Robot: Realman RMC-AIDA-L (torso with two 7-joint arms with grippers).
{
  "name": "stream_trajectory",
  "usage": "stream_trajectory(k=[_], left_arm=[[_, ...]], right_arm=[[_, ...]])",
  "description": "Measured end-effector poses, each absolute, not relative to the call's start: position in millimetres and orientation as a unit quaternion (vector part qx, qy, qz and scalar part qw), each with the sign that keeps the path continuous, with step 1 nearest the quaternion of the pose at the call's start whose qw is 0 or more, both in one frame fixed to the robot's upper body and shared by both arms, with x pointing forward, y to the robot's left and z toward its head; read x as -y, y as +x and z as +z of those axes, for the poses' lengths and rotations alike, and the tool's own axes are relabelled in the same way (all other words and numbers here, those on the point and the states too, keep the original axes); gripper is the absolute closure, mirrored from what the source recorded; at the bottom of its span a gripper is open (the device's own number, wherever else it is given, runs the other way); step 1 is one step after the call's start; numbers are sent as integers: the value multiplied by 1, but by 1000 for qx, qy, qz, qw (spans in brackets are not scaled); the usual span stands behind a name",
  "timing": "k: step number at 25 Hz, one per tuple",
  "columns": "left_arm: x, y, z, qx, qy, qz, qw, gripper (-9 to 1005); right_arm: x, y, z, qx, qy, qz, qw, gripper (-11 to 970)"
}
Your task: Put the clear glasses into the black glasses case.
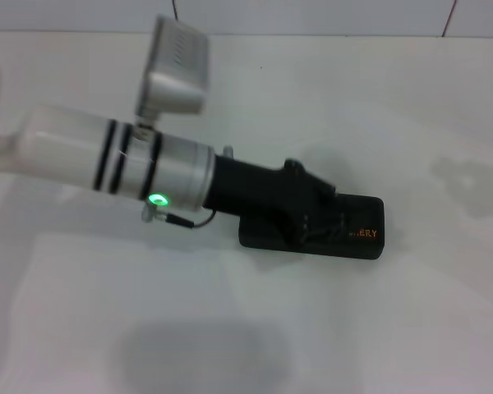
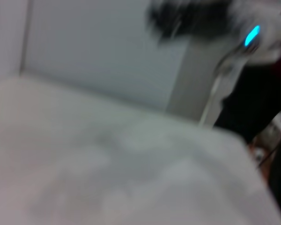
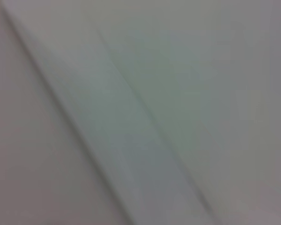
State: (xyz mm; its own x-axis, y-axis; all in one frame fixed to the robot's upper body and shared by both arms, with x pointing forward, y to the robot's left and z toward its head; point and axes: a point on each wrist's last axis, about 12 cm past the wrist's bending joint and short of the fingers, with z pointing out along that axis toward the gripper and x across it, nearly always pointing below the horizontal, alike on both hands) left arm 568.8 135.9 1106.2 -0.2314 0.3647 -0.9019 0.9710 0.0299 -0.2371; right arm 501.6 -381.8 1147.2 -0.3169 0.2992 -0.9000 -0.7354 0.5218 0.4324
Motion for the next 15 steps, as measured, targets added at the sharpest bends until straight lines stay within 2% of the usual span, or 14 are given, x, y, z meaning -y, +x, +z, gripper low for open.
stream_trajectory(k=[3,5,10,13,15], left_arm=[[-155,557,1132,-599,517,-497,356,840],[-163,552,1140,-592,517,-503,360,838],[-194,525,1155,-541,556,-476,415,739],[-204,518,1159,-536,554,-463,437,679],[-213,516,1165,-531,537,-468,458,603]], right_arm=[[373,501,1146,-668,-211,465,541,629],[365,499,1143,-662,-233,467,539,627],[334,494,1128,-626,-309,468,542,620],[311,493,1115,-604,-352,481,529,617],[305,494,1112,-593,-365,485,529,614]])
